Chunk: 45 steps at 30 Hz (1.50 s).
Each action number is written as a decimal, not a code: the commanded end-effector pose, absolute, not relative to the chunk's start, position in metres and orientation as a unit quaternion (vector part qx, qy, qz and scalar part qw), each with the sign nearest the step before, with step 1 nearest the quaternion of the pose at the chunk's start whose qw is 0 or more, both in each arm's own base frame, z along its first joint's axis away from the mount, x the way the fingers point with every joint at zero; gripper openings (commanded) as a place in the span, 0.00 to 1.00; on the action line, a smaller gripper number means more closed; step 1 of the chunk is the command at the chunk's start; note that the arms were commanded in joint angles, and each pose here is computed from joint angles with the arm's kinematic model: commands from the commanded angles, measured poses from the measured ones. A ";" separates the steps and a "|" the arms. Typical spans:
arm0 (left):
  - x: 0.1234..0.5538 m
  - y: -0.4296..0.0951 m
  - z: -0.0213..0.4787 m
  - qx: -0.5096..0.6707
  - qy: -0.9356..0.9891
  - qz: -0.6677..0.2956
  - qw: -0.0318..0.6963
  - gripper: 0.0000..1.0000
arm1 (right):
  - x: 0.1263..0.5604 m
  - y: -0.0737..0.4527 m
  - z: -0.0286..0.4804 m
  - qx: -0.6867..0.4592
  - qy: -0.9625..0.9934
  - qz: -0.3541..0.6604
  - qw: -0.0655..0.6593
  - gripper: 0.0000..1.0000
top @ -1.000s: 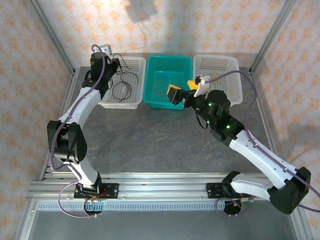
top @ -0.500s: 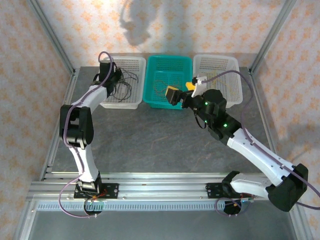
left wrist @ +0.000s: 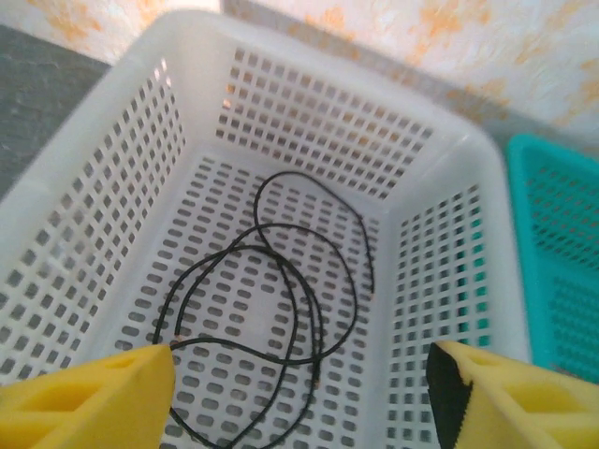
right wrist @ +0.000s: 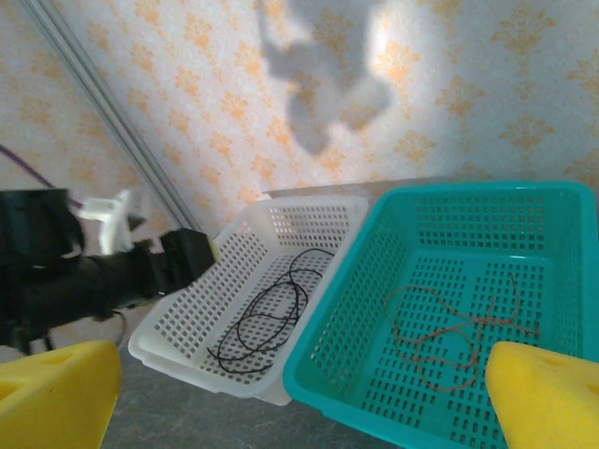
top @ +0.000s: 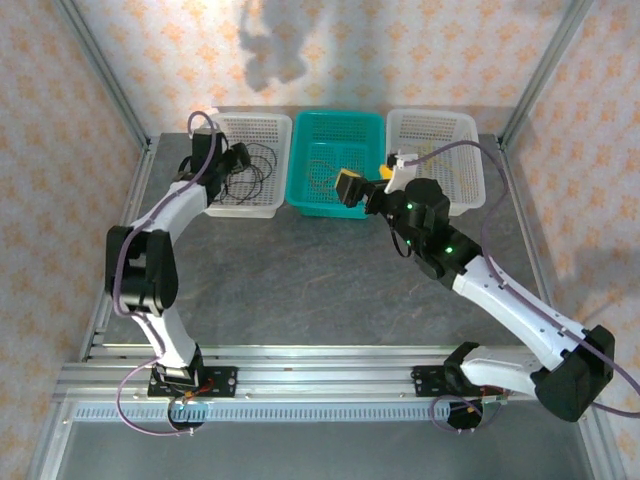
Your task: Untangle the cables
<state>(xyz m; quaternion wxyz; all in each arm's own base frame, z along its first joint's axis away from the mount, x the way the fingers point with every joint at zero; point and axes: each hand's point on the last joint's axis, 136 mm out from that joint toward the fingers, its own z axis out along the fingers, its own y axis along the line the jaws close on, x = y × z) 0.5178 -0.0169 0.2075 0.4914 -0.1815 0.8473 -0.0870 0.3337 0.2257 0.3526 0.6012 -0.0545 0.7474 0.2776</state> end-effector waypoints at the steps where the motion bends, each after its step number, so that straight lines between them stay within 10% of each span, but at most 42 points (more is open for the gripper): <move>1: 0.498 -0.041 0.233 -0.149 0.833 -0.104 0.522 0.79 | 0.337 0.225 0.345 -0.062 0.757 0.261 0.596 1.00; 18: 0.382 -0.028 0.234 -0.211 0.734 -0.117 0.635 0.99 | 0.388 0.148 0.282 0.042 0.784 0.140 0.603 1.00; 45: 0.358 0.064 0.186 -0.166 0.703 0.098 0.685 0.99 | 0.360 -0.042 0.188 0.249 0.736 -0.066 0.626 1.00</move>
